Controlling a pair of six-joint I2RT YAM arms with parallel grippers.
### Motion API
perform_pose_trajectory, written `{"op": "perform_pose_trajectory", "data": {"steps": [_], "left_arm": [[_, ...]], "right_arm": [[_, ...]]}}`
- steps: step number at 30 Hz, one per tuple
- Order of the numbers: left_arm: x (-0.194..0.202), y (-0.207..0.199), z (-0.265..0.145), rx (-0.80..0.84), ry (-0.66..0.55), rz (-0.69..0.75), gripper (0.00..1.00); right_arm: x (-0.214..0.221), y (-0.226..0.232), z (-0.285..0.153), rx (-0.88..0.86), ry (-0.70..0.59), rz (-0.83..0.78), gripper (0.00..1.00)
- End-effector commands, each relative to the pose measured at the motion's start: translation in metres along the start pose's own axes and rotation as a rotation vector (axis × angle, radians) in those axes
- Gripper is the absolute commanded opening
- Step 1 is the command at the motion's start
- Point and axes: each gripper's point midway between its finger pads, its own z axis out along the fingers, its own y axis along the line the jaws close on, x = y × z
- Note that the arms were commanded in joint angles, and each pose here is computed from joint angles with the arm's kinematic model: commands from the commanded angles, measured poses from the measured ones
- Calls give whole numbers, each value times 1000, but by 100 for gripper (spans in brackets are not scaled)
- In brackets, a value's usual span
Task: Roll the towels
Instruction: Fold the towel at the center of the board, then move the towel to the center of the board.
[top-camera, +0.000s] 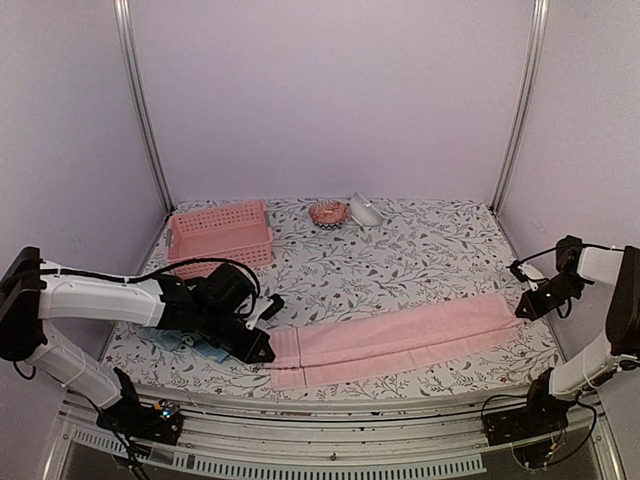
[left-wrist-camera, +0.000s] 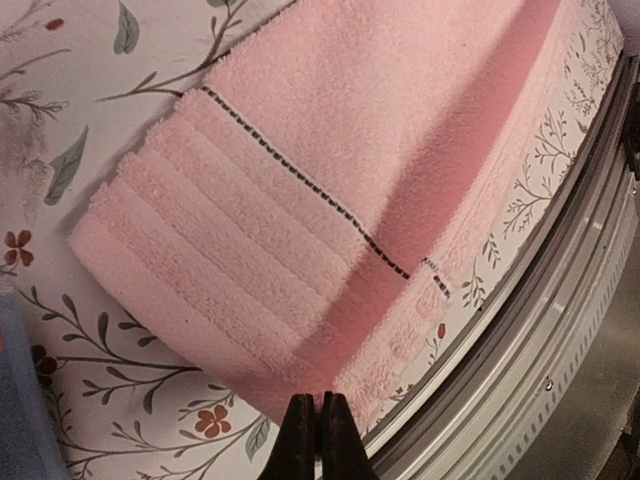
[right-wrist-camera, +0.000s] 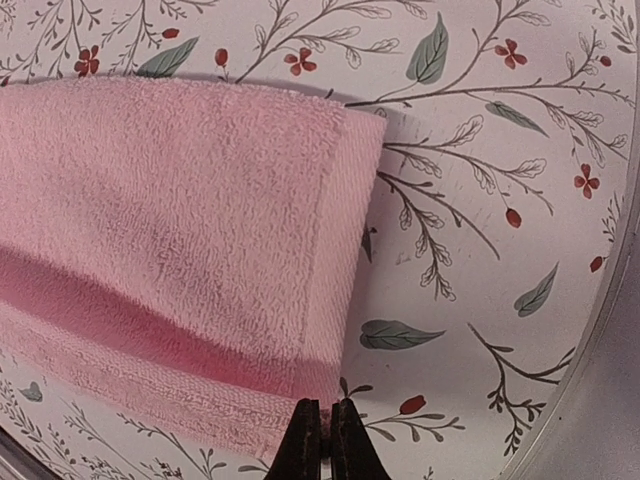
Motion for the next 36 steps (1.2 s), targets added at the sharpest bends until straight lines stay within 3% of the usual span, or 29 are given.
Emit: {"op": "perform_pose_trajectory", "data": {"steps": [1,4,7,8,13,17,22,29,36], "left_arm": [[20,-18,-6,71,31,46,0],[34,-29,-6,116,56,57,10],[39,-34,-7,127,73,57,27],[39,-36,-9,127,75,61,28],[8,-36,-33,46,-17,131,31],[-28,-10,-33,-86,-112,100,35],[-55,-2,-8,-108,-104,10,27],[-61,-12,28,-27,-58,-85,5],[-40,14,54,-125,30,-139,1]], "right_arm": [[7,-2,-9,43,-18,-47,3],[14,1,-14,54,-38,-79,4],[22,7,-15,55,-35,-97,17],[23,8,-18,59,-33,-99,24],[-7,17,-54,22,-135,-151,36],[-39,31,-63,-118,-248,-141,43],[-62,28,-40,-195,-209,-67,36],[-63,27,-3,-190,-98,-43,25],[-62,16,18,-181,-49,9,21]]}}
